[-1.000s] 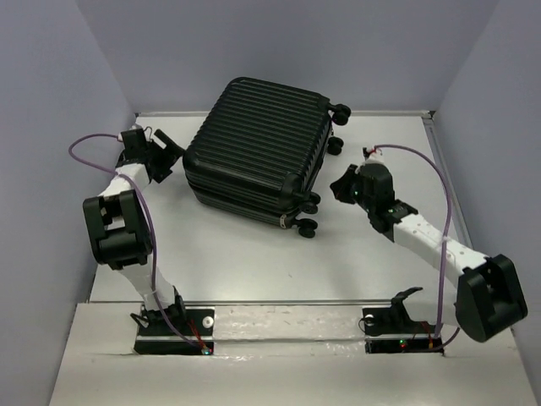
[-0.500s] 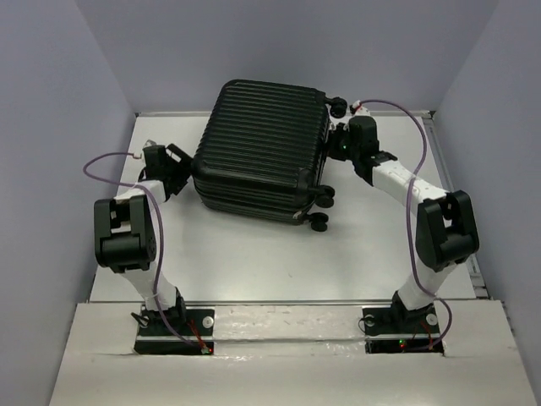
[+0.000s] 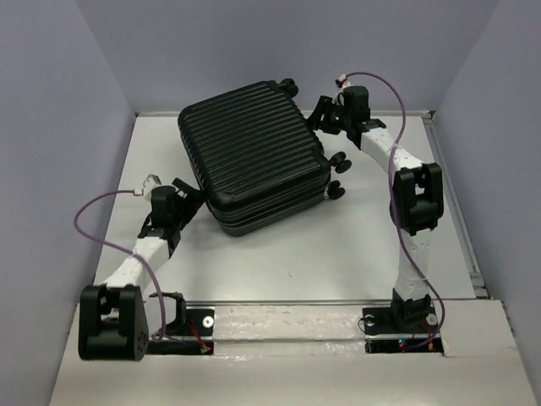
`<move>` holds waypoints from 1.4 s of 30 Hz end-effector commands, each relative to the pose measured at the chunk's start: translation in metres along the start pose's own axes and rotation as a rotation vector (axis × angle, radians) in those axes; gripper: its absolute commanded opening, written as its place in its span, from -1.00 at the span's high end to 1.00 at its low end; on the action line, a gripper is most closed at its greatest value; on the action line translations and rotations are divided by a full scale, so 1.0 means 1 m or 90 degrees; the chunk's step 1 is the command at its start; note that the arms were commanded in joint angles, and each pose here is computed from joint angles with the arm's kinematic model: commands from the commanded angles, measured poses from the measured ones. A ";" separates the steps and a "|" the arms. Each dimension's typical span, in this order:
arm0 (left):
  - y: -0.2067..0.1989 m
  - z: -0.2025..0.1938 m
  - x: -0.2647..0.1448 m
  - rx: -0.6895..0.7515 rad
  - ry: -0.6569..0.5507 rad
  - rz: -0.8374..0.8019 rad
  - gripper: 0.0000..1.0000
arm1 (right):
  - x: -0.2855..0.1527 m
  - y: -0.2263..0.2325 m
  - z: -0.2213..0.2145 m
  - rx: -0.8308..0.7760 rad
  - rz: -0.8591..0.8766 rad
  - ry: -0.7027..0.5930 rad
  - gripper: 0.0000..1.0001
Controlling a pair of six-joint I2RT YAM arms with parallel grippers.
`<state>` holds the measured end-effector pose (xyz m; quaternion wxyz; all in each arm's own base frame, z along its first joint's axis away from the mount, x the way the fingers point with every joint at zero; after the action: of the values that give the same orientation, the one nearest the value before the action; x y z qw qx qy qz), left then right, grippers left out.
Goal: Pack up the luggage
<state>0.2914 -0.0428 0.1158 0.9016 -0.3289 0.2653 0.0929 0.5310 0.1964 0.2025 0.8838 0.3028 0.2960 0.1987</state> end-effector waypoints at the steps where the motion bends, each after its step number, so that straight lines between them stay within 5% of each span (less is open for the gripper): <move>1: -0.077 0.058 -0.047 0.056 -0.106 -0.167 -0.85 | -0.017 0.099 -0.008 0.017 0.163 0.112 -0.28; 9: -0.107 0.130 -0.119 0.130 -0.260 -0.171 -0.89 | -0.093 0.132 0.073 0.003 0.196 -0.015 -0.65; 13: -0.115 0.122 -0.141 0.184 -0.238 -0.235 -0.89 | -0.145 0.132 0.064 -0.096 0.172 -0.074 -0.61; 14: -0.113 0.113 -0.140 0.195 -0.217 -0.244 -0.89 | -0.158 0.129 0.056 -0.113 0.166 -0.086 -0.55; 18: -0.101 0.069 -0.140 0.241 -0.128 -0.316 -0.89 | -0.222 0.109 -0.008 -0.160 0.230 -0.177 0.62; 19: -0.097 0.053 -0.139 0.254 -0.096 -0.339 -0.89 | -0.253 0.113 -0.021 -0.172 0.258 -0.214 0.69; 20: -0.095 0.048 -0.140 0.263 -0.086 -0.349 -0.89 | -0.241 0.070 -0.069 -0.139 0.219 -0.171 0.74; 22: -0.096 0.039 -0.152 0.289 -0.076 -0.389 -0.90 | -0.246 0.049 -0.093 -0.127 0.203 -0.197 0.86; 27: -0.100 0.028 -0.165 0.329 -0.037 -0.453 -0.94 | -0.243 0.006 -0.130 -0.148 0.136 -0.197 0.84; 29: -0.099 0.022 -0.165 0.343 -0.017 -0.465 -0.95 | -0.231 -0.006 -0.135 -0.166 0.114 -0.170 0.37; 34: -0.095 0.019 -0.165 0.369 -0.010 -0.462 -0.97 | -0.207 -0.009 -0.131 -0.194 0.124 -0.147 -0.01; 42: -0.095 0.017 -0.164 0.385 -0.013 -0.463 -0.97 | -0.173 -0.004 -0.126 -0.240 0.168 -0.098 -0.03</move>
<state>0.1966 -0.0999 0.2531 0.9335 -0.1438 0.1671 -0.2827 0.2969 0.1412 0.1551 0.9070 0.2187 0.2126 0.2903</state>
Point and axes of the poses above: each gripper's point midway between its finger pads, its own x axis out along the fingers, its own y axis along the line the jaws close on, z = x × y, the point moved 5 cm from there along -x, back along the fingers, and after that the axes turned 11 degrees about x, right-handed, at the moved point
